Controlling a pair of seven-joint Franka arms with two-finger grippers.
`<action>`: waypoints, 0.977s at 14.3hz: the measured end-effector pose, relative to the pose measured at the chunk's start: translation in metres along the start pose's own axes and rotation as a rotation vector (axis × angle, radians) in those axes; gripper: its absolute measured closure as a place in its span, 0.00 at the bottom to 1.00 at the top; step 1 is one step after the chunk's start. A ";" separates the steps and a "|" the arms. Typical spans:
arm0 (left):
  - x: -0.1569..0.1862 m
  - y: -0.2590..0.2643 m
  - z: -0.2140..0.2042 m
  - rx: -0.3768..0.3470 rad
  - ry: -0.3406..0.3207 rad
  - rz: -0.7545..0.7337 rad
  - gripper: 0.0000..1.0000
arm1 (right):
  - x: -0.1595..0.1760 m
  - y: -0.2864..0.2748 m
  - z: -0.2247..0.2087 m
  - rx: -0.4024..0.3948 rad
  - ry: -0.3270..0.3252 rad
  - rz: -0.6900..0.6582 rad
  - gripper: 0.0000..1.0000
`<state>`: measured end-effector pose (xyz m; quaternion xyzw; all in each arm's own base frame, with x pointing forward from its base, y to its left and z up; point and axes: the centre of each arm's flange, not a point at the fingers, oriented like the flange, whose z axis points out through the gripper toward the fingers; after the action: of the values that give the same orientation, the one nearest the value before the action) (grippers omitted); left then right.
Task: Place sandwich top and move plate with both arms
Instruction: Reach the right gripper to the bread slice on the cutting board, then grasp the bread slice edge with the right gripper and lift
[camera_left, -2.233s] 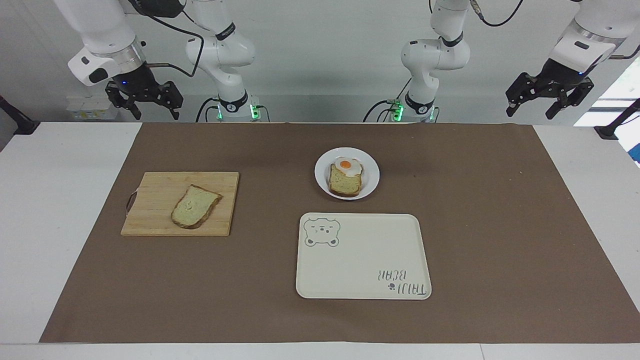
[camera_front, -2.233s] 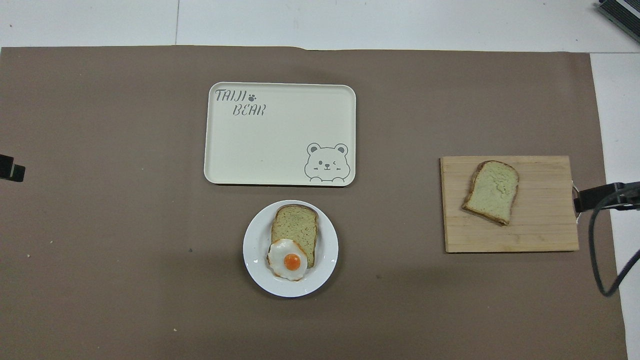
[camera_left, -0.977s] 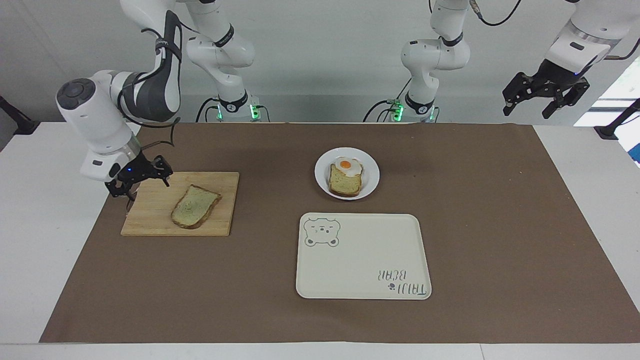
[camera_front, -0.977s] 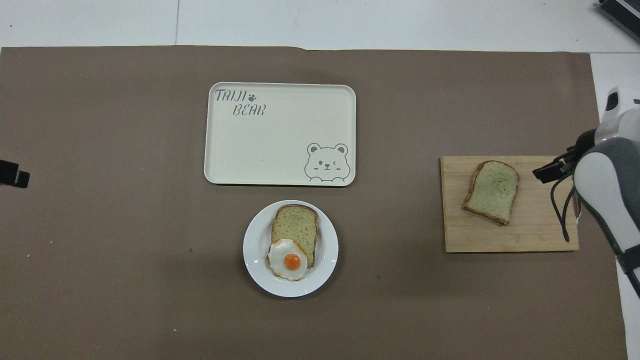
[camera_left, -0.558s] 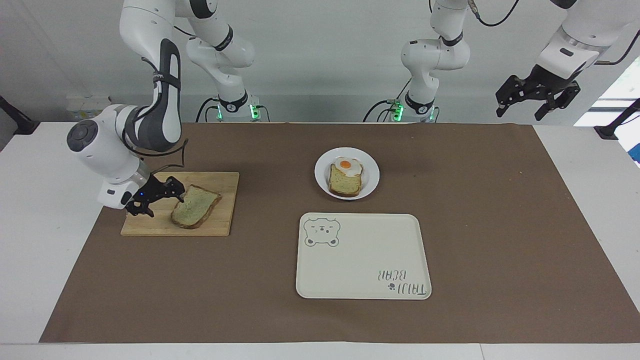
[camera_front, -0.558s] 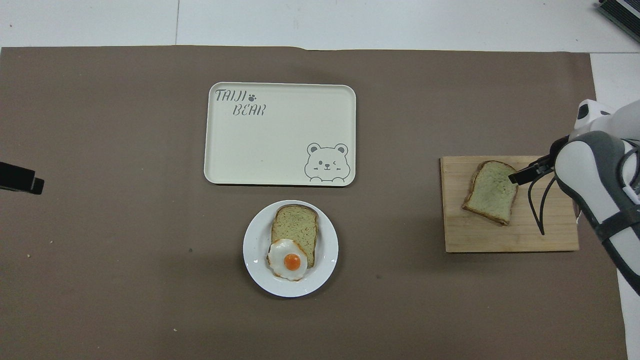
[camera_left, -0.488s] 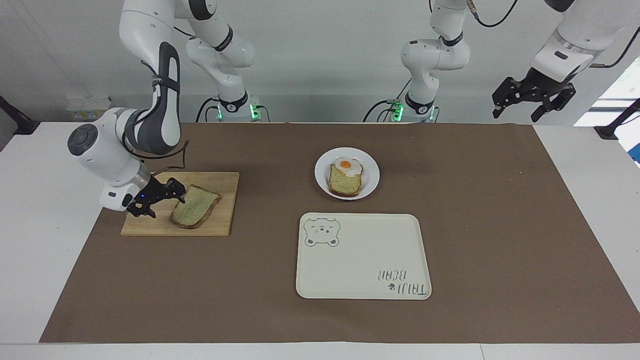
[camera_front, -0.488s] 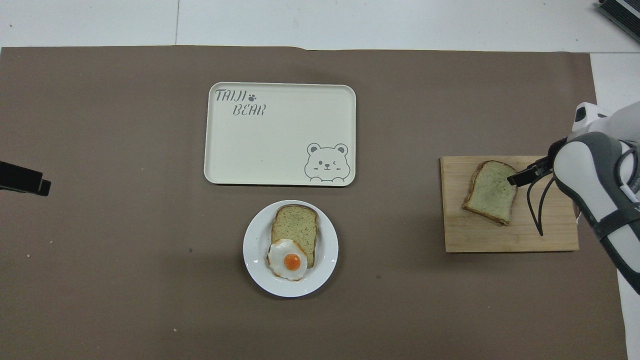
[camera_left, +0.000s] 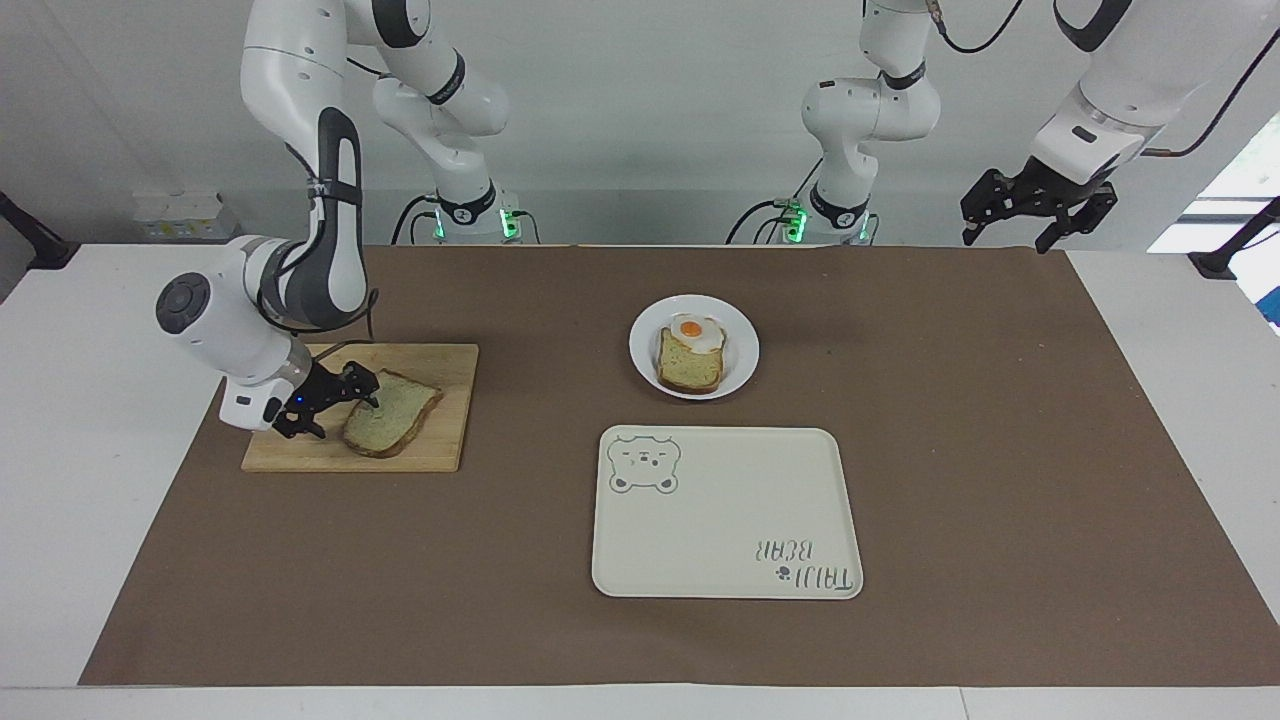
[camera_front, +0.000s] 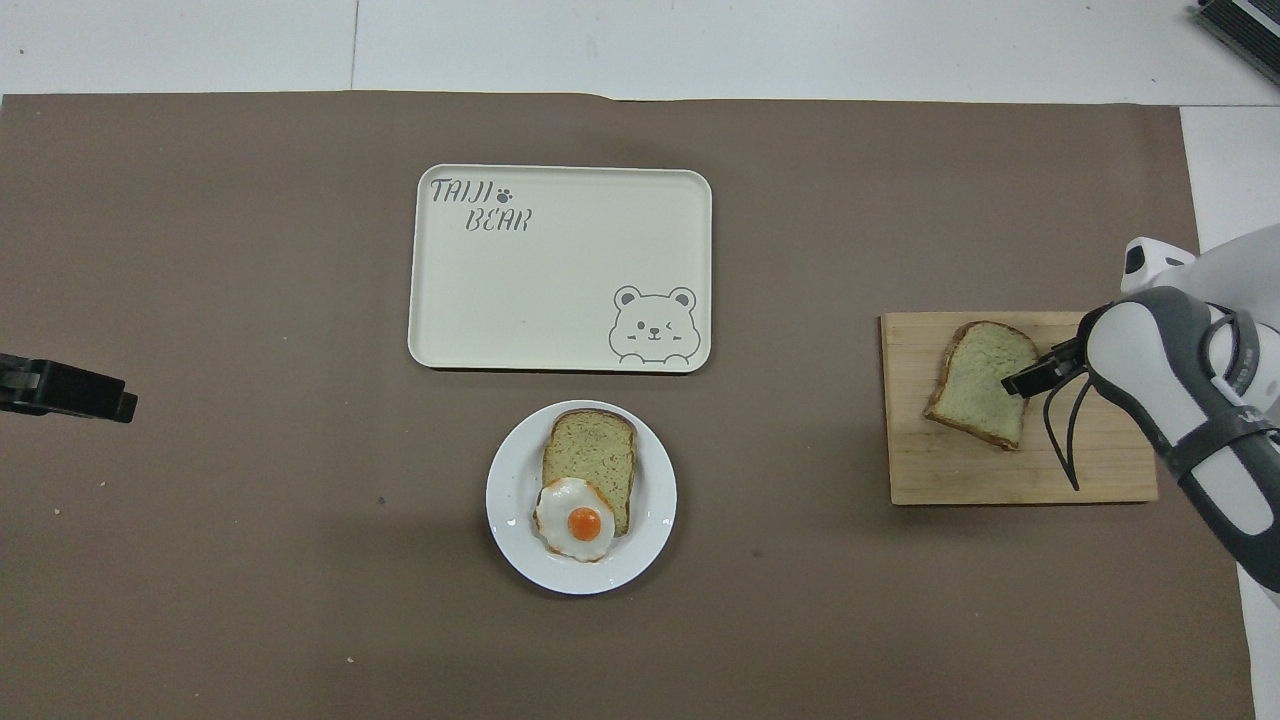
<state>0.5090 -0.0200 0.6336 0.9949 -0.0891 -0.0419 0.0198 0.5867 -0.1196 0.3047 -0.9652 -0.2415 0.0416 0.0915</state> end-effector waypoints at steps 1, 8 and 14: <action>0.000 0.000 0.000 0.000 0.000 0.000 0.00 | -0.001 0.000 0.002 0.004 -0.001 0.008 0.04; 0.002 -0.004 -0.011 0.002 0.009 -0.007 0.00 | -0.002 -0.004 -0.002 0.013 0.002 0.120 0.69; 0.007 -0.011 -0.014 0.000 -0.009 -0.020 0.00 | -0.002 -0.003 -0.006 0.009 0.008 0.132 0.89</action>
<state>0.5189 -0.0105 0.6461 0.9956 -0.0793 -0.0467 0.0190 0.5841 -0.1192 0.3111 -0.9787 -0.1769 0.0449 0.0938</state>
